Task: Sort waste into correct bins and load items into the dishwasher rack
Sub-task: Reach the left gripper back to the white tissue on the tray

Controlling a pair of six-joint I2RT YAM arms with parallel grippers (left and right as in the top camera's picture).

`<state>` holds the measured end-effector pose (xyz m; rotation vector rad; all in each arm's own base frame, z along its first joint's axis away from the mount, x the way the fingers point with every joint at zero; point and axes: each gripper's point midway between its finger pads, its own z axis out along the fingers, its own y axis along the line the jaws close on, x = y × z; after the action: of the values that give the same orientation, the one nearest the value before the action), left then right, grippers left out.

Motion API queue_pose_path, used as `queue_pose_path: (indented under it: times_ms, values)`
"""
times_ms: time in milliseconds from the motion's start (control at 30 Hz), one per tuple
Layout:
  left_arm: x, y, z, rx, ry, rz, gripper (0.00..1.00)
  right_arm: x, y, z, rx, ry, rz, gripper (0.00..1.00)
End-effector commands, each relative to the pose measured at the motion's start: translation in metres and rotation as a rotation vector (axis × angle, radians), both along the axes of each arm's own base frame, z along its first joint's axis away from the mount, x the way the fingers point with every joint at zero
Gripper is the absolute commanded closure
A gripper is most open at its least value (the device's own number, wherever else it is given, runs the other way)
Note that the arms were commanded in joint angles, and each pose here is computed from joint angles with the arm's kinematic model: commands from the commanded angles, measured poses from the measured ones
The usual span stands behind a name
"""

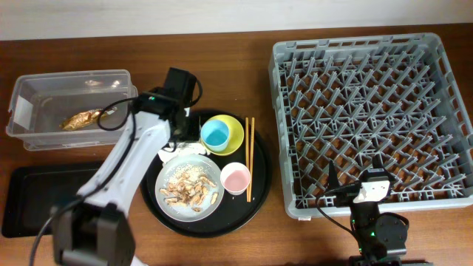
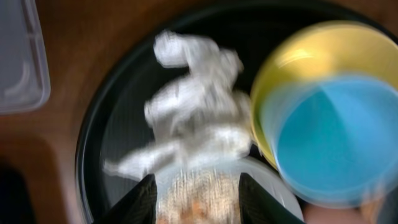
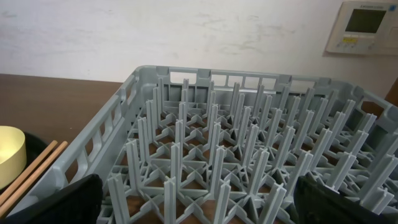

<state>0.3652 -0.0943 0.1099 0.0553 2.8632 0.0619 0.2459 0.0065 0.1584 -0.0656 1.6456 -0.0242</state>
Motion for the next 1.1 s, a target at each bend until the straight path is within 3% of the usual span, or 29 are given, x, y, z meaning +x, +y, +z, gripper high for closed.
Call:
queue_pose_path:
  times_ms: [0, 167, 267, 333, 433, 667, 700, 733, 800, 867, 933, 1067]
  values:
    - [0.009, 0.02, -0.035, 0.097, 0.045, 0.07, 0.58, 0.0, -0.002, -0.004, 0.002, 0.006, -0.011, 0.02]
    - [0.002, 0.04, -0.054, 0.112, 0.129, 0.116, 0.57, 0.0, -0.002, -0.004, 0.002, 0.006, -0.011, 0.01]
    - [-0.004, 0.037, -0.063, 0.01, 0.176, 0.135, 0.57, 0.0, -0.002, -0.004, 0.002, 0.006, -0.011, 0.02]
    - [-0.017, 0.039, -0.076, 0.018, 0.222, 0.138, 0.47, 0.0, -0.002, -0.004, 0.002, 0.006, -0.011, 0.02]
    - [-0.03, 0.043, -0.086, 0.029, 0.258, 0.142, 0.41, 0.0, -0.002, -0.004, 0.002, 0.006, -0.011, 0.02]
    - [-0.019, 0.054, -0.088, 0.008, 0.212, 0.254, 0.41, 0.0, -0.002, -0.004, 0.002, 0.006, -0.011, 0.02]
    - [-0.017, 0.053, -0.088, 0.001, 0.203, 0.253, 0.43, 0.0, -0.002, -0.004, 0.002, 0.006, -0.011, 0.02]
    - [-0.015, 0.052, -0.089, -0.001, 0.197, 0.253, 0.51, 0.0, -0.002, -0.004, 0.002, 0.006, -0.011, 0.02]
    - [-0.015, 0.046, -0.091, -0.037, 0.199, 0.249, 0.76, 0.0, -0.002, -0.004, 0.002, 0.006, -0.011, 0.02]
    - [-0.016, 0.043, -0.091, -0.058, 0.205, 0.246, 0.84, 0.0, -0.002, -0.004, 0.002, 0.006, -0.011, 0.02]
    - [-0.014, 0.042, -0.091, -0.06, 0.197, 0.246, 0.99, 0.0, -0.002, -0.004, 0.002, 0.006, -0.011, 0.02]
    - [0.0, 0.042, -0.06, -0.066, 0.176, 0.25, 0.99, 0.0, -0.002, -0.004, 0.002, 0.006, -0.011, 0.01]
